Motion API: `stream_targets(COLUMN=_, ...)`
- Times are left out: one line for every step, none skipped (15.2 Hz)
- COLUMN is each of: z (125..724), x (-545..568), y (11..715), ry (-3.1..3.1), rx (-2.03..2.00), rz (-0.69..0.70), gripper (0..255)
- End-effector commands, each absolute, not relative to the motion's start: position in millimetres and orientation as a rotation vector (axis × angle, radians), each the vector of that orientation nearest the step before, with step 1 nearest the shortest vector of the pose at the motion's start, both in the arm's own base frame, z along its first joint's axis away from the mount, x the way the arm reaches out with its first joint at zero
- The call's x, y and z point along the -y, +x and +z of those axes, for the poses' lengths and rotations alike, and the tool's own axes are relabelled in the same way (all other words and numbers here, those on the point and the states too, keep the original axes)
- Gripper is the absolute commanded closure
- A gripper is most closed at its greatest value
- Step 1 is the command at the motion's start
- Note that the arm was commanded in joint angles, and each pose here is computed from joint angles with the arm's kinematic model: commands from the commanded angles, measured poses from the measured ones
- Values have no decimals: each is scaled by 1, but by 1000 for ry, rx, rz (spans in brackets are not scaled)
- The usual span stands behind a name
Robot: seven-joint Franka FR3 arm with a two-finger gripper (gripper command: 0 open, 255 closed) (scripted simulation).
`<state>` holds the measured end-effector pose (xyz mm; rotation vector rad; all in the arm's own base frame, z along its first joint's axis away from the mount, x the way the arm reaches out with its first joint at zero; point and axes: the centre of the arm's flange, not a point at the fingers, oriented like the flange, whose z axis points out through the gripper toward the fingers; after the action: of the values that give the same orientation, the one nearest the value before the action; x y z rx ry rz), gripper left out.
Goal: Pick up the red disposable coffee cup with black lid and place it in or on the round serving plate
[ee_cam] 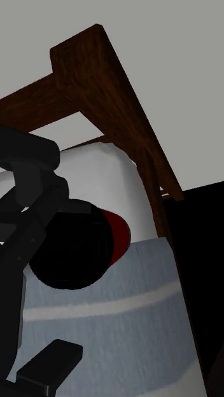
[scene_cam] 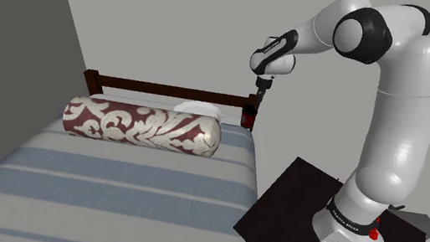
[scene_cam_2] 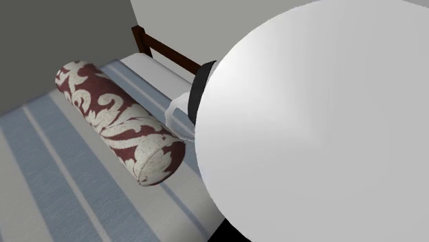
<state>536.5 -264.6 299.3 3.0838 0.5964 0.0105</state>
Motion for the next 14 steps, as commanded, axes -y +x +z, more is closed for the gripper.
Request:
stream_targets(z=279, x=277, y=549, ry=3082, rx=-631, rz=1, gripper=0)
stream_targets(z=273, x=277, y=549, ry=3082, rx=-631, rz=1, gripper=0)
stream_targets(z=268, x=277, y=549, ry=3082, rx=-631, rz=1, gripper=0)
stream_targets(z=263, x=277, y=549, ry=3082, rx=-631, rz=1, gripper=0)
stream_targets(z=257, x=277, y=549, ry=3082, rx=-631, rz=1, gripper=0)
stream_targets(z=252, x=277, y=549, ry=3082, rx=-631, rz=1, gripper=0)
stream_targets(z=247, x=277, y=549, ry=3082, rx=-631, rz=1, gripper=0)
stream_targets(z=242, x=277, y=549, ry=3082, rx=-631, rz=1, gripper=0)
stream_targets(z=239, x=277, y=549, ry=3082, rx=-631, rz=1, gripper=0)
stream_targets(z=239, x=277, y=549, ry=3082, rx=-631, rz=1, gripper=0)
stream_targets(z=239, x=277, y=549, ry=3082, rx=-631, rz=1, gripper=0)
stream_targets(z=239, x=277, y=549, ry=3082, rx=-631, rz=1, gripper=0)
stream_targets(z=239, x=277, y=549, ry=3082, rx=-631, rz=1, gripper=0)
stream_targets(z=239, x=277, y=549, ry=3082, rx=-631, rz=1, gripper=0)
